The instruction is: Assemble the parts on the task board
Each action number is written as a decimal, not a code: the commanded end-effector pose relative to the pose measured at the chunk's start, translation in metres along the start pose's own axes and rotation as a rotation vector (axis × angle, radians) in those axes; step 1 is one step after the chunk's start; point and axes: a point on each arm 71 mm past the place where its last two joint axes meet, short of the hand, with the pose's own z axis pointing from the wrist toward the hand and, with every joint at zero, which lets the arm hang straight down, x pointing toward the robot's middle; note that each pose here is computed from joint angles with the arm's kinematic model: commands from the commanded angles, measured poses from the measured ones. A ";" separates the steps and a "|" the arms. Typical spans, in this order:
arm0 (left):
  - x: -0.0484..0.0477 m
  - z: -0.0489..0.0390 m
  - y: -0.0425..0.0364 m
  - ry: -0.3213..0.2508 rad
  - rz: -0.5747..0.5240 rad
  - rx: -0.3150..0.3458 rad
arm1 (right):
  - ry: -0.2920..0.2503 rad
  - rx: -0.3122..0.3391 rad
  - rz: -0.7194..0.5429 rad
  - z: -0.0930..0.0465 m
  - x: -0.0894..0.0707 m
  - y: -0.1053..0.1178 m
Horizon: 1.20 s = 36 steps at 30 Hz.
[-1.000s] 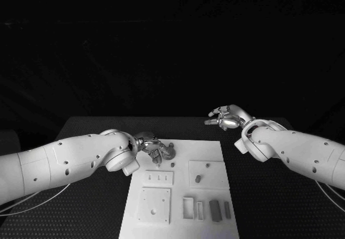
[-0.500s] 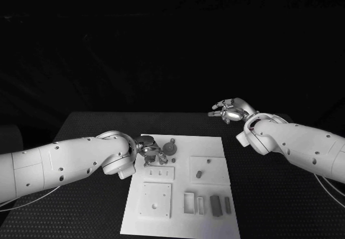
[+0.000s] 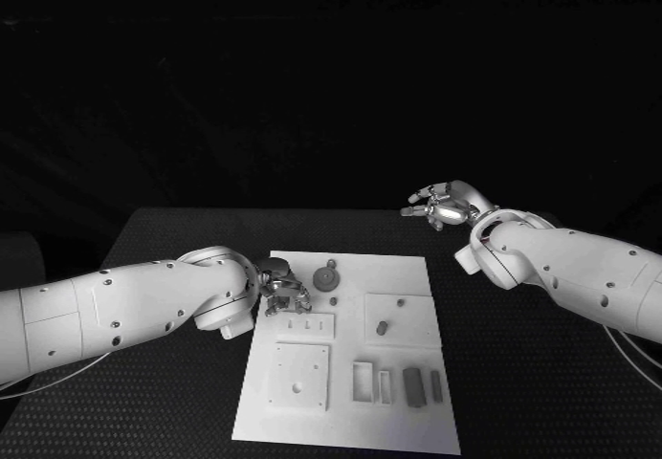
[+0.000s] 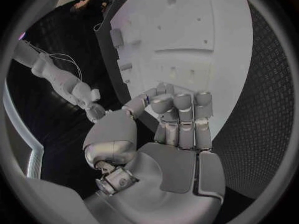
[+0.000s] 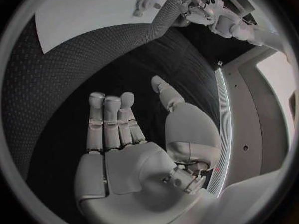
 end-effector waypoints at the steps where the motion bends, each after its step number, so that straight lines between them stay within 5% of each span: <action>1: 0.0025 0.0003 -0.0002 0.018 0.058 -0.029 | 0.021 -0.005 0.004 0.001 0.003 0.002; 20: 0.0113 0.0008 -0.0015 0.093 0.094 -0.056 | 0.030 -0.006 0.005 0.001 0.005 0.003; 36: 0.0121 0.0044 -0.0034 0.076 0.111 -0.056 | 0.035 -0.008 0.006 0.001 0.006 0.004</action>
